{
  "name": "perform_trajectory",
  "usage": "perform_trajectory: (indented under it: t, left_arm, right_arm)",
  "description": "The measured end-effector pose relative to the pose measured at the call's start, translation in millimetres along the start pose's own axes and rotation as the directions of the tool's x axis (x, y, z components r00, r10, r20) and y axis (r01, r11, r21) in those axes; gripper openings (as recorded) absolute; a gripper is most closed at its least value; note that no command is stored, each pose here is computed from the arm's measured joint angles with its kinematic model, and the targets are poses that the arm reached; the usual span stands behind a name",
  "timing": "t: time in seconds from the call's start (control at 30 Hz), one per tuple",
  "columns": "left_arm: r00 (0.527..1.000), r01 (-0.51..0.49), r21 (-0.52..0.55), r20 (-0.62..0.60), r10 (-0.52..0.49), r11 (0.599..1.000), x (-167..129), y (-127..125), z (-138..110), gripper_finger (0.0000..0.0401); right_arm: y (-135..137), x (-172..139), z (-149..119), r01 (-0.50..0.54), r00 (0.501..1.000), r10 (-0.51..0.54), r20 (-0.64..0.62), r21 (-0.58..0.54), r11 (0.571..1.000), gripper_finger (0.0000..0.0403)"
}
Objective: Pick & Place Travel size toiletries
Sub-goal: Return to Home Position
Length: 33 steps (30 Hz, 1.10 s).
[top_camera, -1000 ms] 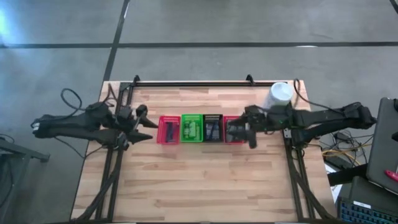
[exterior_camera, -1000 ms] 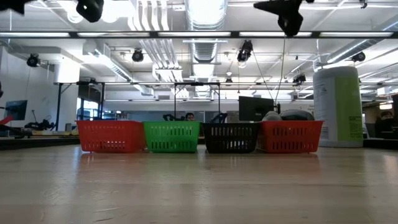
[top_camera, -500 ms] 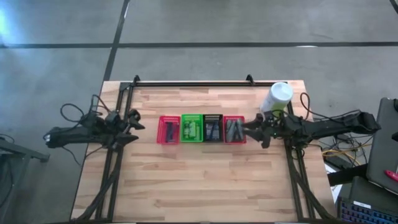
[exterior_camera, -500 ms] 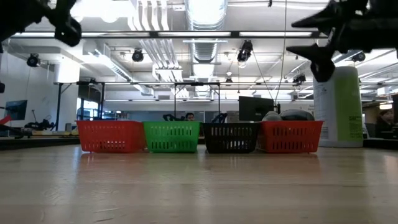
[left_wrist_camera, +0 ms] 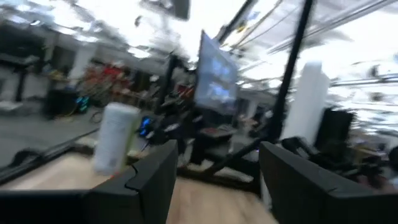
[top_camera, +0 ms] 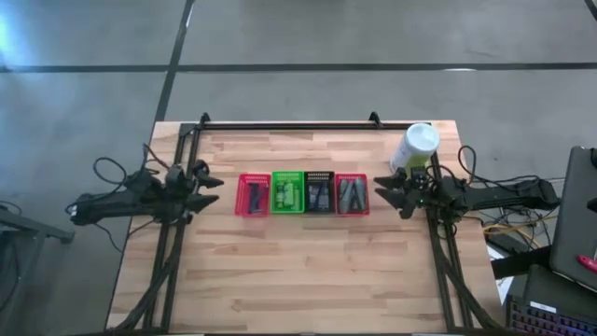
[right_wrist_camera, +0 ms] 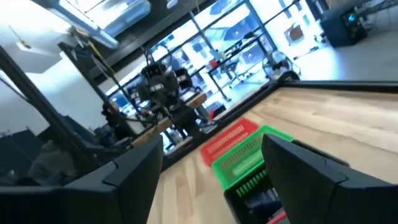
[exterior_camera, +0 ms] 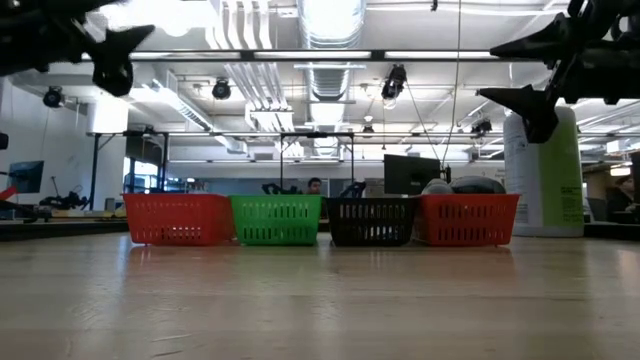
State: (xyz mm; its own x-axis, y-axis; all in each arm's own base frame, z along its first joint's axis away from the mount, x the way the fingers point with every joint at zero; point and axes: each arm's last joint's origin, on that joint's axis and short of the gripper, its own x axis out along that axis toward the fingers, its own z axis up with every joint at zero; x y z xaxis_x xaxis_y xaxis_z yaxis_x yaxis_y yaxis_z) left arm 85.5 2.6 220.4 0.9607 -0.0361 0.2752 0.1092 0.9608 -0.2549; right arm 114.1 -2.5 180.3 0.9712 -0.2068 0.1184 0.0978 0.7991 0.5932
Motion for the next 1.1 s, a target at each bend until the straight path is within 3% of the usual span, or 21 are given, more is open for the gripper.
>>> perform_trajectory:
  t: [0.17,0.63,1.1]
  left_arm:
    - [0.996,-0.082,-0.034,-0.025,0.081,0.996,0.3,5.5,-10.8,0.0231]
    - [0.987,-0.116,-0.057,-0.114,0.109,0.992,0.1,13.2,-36.0,0.0231]
    - [0.966,-0.154,-0.054,-0.217,0.139,0.987,-3.3,17.3,-50.3,0.0232]
  right_arm:
    - [-0.3,0.0,-0.1,0.006,1.0,-0.006,0.001,0.052,0.999,0.0287]
    - [-2.8,0.6,-4.0,0.036,0.999,-0.033,-0.037,0.073,0.997,0.0332]
    - [-0.7,-18.1,15.1,-0.043,0.99,0.028,0.135,0.107,0.993,0.0357]
